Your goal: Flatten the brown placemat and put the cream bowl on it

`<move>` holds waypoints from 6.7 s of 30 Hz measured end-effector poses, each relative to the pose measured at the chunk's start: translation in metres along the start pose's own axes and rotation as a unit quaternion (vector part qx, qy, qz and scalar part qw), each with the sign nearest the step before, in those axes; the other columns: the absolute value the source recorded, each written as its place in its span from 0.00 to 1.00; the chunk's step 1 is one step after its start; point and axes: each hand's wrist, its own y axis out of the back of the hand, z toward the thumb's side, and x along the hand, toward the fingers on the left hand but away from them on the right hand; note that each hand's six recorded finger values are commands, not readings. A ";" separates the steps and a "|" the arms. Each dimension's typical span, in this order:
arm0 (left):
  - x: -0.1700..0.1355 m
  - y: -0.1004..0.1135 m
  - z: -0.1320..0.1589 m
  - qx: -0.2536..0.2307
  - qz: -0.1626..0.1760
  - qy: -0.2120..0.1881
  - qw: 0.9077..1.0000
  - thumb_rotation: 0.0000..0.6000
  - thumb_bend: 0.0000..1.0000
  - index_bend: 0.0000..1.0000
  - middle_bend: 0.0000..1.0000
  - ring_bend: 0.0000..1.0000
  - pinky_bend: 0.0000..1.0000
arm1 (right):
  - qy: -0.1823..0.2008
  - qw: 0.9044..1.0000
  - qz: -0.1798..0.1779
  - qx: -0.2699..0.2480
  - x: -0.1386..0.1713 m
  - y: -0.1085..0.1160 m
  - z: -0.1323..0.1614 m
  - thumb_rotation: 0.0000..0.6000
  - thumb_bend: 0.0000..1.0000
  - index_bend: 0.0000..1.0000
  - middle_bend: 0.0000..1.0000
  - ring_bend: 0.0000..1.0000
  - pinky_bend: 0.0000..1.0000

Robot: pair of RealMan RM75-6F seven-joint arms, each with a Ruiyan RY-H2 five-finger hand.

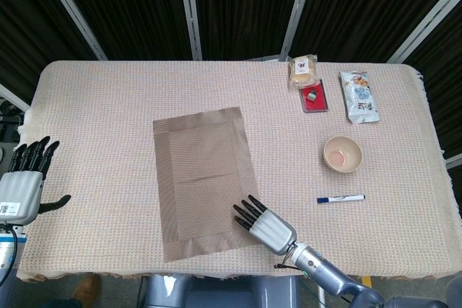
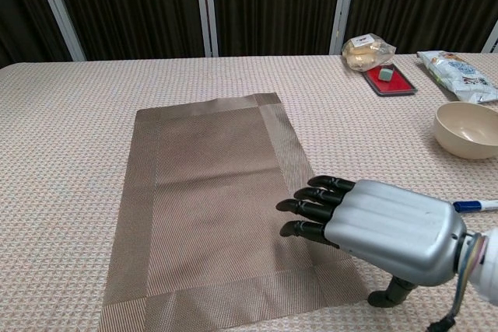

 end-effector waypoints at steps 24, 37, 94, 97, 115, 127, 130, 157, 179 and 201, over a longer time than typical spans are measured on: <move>0.002 -0.001 -0.003 -0.001 -0.003 0.003 1.000 1.00 0.00 0.00 0.00 0.00 0.00 | 0.011 1.000 0.004 0.011 -0.005 0.001 0.009 1.00 0.00 0.14 0.00 0.00 0.00; 0.002 -0.002 -0.001 0.002 -0.005 0.001 1.000 1.00 0.00 0.00 0.00 0.00 0.00 | 0.015 1.000 0.007 0.012 0.004 -0.002 0.007 1.00 0.00 0.14 0.00 0.00 0.00; 0.001 -0.004 -0.002 0.003 -0.010 0.002 1.000 1.00 0.00 0.00 0.00 0.00 0.00 | 0.019 0.997 -0.076 -0.016 0.004 0.024 -0.017 1.00 0.43 0.92 0.06 0.00 0.00; 0.001 -0.004 -0.002 0.004 -0.010 0.002 1.000 1.00 0.00 0.00 0.00 0.00 0.00 | 0.024 0.997 -0.069 0.017 0.025 0.021 -0.031 1.00 0.43 0.92 0.06 0.00 0.00; 0.001 -0.009 0.002 0.011 -0.013 0.001 1.000 1.00 0.00 0.00 0.00 0.00 0.00 | 0.076 0.926 -0.075 0.363 0.046 0.053 -0.127 1.00 0.40 0.92 0.07 0.00 0.00; 0.006 -0.010 -0.011 0.014 -0.016 0.021 1.000 1.00 0.00 0.00 0.00 0.00 0.00 | 0.069 0.870 -0.088 0.481 -0.021 0.090 -0.172 1.00 0.29 0.06 0.03 0.00 0.00; 0.008 -0.010 -0.013 0.015 -0.016 0.024 0.999 1.00 0.00 0.00 0.00 0.00 0.00 | 0.062 0.859 -0.093 0.500 -0.034 0.094 -0.181 1.00 0.26 0.00 0.01 0.00 0.00; 0.038 -0.048 0.019 -0.007 -0.037 -0.115 0.993 1.00 0.00 0.09 0.00 0.00 0.00 | -0.260 0.934 -0.228 -0.093 0.127 0.099 -0.175 1.00 0.00 0.00 0.00 0.00 0.00; 0.108 -0.136 0.097 0.043 -0.107 -0.212 0.970 1.00 0.14 0.30 0.00 0.00 0.00 | -0.330 0.918 -0.176 -0.132 0.192 0.040 -0.135 1.00 0.00 0.00 0.00 0.00 0.00; 0.131 -0.176 0.168 0.032 -0.125 -0.246 0.961 1.00 0.15 0.30 0.00 0.00 0.00 | -0.342 0.916 -0.169 -0.126 0.194 0.037 -0.147 1.00 0.00 0.00 0.00 0.00 0.00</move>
